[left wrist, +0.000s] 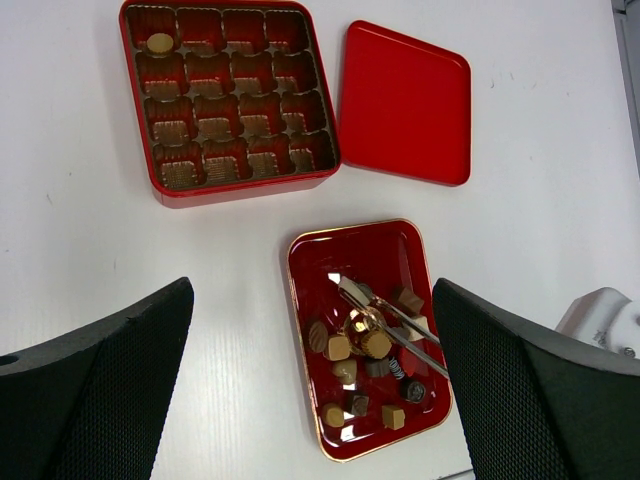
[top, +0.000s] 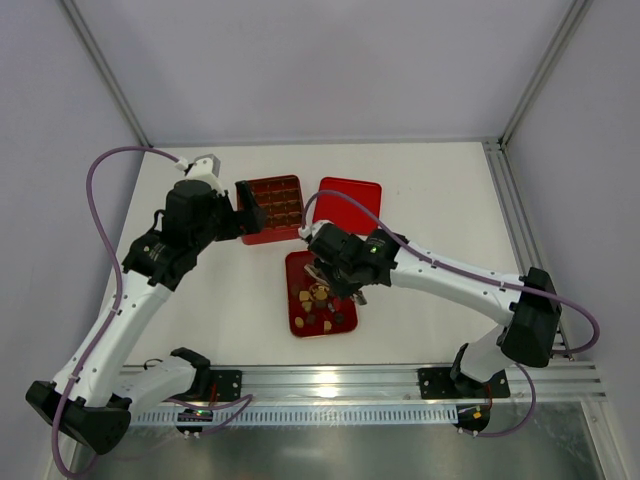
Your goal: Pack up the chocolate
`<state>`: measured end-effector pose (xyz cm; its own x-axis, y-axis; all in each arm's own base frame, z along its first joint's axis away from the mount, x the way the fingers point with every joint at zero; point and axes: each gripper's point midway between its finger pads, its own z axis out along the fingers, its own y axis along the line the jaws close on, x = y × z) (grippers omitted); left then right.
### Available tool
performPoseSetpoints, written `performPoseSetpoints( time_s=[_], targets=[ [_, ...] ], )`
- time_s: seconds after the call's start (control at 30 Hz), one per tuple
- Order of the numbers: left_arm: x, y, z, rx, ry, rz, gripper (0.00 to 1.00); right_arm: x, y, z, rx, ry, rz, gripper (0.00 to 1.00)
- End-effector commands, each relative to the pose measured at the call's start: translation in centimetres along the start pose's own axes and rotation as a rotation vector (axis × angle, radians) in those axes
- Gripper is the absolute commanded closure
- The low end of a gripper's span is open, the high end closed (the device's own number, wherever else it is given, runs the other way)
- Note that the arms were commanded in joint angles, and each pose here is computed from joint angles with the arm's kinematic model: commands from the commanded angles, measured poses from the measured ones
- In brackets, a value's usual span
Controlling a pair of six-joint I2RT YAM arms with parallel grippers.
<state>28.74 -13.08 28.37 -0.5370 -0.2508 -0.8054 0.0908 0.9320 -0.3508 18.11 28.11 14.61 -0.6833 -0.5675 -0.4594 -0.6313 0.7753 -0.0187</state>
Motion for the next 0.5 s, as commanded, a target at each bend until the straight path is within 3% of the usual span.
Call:
performPoseSetpoints(
  time_s=[0.0, 0.47],
  targets=[
    [-1.4, -0.4, -0.3, 0.020, -0.056, -0.003, 0.00, -2.5, 0.1, -2.7, -0.036, -0.107, 0.044, 0.79],
    [-1.8, -0.5, -0.7, 0.025, -0.065, -0.005, 0.00, -5.8, -0.7, -4.9, -0.095, -0.205, 0.114, 0.80]
  ],
)
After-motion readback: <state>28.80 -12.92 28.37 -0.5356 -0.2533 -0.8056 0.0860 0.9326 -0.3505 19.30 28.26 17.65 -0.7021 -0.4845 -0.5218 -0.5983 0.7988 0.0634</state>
